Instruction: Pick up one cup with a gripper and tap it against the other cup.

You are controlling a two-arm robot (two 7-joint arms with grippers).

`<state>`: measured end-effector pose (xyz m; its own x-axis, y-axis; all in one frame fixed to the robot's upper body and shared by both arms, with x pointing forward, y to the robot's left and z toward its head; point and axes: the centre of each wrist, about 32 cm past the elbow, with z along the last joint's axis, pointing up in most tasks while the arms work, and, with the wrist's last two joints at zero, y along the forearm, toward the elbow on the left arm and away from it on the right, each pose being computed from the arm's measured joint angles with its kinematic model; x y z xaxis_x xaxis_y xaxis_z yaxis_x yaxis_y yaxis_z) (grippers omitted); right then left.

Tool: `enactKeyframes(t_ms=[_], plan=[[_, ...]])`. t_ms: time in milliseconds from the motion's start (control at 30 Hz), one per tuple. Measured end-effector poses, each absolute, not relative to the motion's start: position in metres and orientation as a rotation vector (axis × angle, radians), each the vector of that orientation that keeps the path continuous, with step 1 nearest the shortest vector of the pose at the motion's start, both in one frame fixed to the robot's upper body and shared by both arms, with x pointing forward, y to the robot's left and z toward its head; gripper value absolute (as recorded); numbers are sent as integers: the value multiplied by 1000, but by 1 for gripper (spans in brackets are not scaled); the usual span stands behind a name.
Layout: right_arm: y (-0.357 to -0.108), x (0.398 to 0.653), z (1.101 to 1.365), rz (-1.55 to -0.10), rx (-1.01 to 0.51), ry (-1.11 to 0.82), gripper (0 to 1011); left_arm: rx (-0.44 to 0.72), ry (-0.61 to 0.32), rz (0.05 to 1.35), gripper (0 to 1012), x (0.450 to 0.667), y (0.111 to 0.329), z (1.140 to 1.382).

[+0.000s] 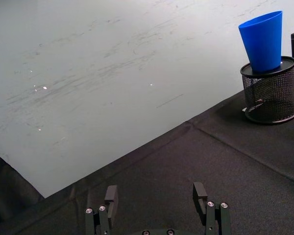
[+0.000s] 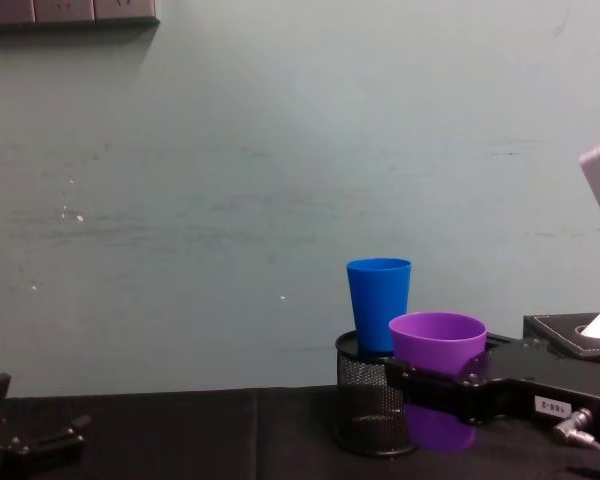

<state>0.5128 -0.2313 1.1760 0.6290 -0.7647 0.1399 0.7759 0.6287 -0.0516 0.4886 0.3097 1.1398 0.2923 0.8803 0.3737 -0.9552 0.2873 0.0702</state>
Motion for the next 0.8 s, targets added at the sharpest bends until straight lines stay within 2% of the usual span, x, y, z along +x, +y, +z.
enactKeyframes(t_ms=[800], plan=[[-231,513,1176,-884,-111,-108,728,304,-285,1248,1000,489,310,1140]])
